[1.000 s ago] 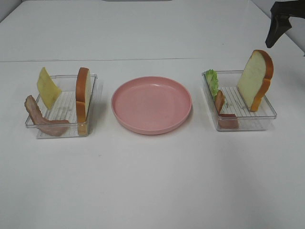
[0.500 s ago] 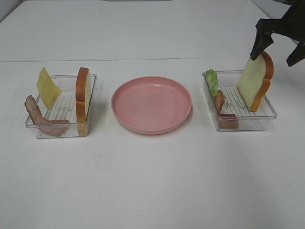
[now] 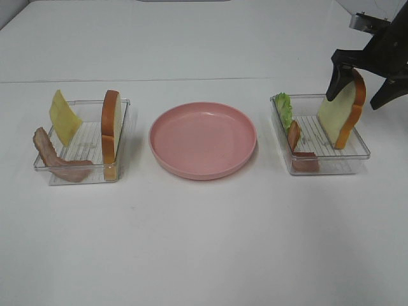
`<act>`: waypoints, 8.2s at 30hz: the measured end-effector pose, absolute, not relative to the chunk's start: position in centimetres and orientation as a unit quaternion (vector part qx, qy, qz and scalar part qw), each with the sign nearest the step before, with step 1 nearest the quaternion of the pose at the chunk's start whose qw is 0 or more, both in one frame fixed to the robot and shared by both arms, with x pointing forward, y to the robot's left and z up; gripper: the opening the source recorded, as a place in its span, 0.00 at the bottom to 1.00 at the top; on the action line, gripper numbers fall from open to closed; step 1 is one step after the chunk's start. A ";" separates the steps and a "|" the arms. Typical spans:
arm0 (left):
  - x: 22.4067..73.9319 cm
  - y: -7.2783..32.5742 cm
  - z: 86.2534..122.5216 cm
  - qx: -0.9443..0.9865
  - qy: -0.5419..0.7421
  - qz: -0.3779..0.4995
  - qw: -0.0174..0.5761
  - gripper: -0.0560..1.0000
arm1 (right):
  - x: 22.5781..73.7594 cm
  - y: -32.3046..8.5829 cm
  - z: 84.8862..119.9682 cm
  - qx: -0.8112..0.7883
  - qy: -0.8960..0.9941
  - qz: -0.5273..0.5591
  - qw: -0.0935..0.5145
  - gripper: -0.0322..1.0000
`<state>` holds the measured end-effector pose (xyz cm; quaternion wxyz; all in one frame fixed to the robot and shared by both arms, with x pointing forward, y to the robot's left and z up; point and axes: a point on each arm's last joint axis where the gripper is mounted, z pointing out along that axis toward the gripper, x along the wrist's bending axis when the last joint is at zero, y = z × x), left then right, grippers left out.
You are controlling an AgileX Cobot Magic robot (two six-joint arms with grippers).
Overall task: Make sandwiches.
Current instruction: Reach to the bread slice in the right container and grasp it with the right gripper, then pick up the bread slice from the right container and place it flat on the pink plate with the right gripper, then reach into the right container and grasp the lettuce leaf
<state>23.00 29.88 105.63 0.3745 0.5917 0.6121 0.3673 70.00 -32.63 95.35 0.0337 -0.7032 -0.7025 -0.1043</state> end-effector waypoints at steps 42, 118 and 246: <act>23.0 29.9 105.6 0.592 0.612 0.367 0.374 0.99 | 67.6 -32.2 102.8 -0.714 -0.686 -0.135 0.019 0.26; 23.0 29.9 105.6 0.592 0.612 0.367 0.374 0.99 | 66.5 -11.3 89.7 -0.681 -0.627 -0.302 0.229 0.55; 23.0 29.9 105.6 0.592 0.612 0.367 0.374 0.99 | 70.1 -19.2 92.6 -0.715 -0.694 -0.084 0.007 0.05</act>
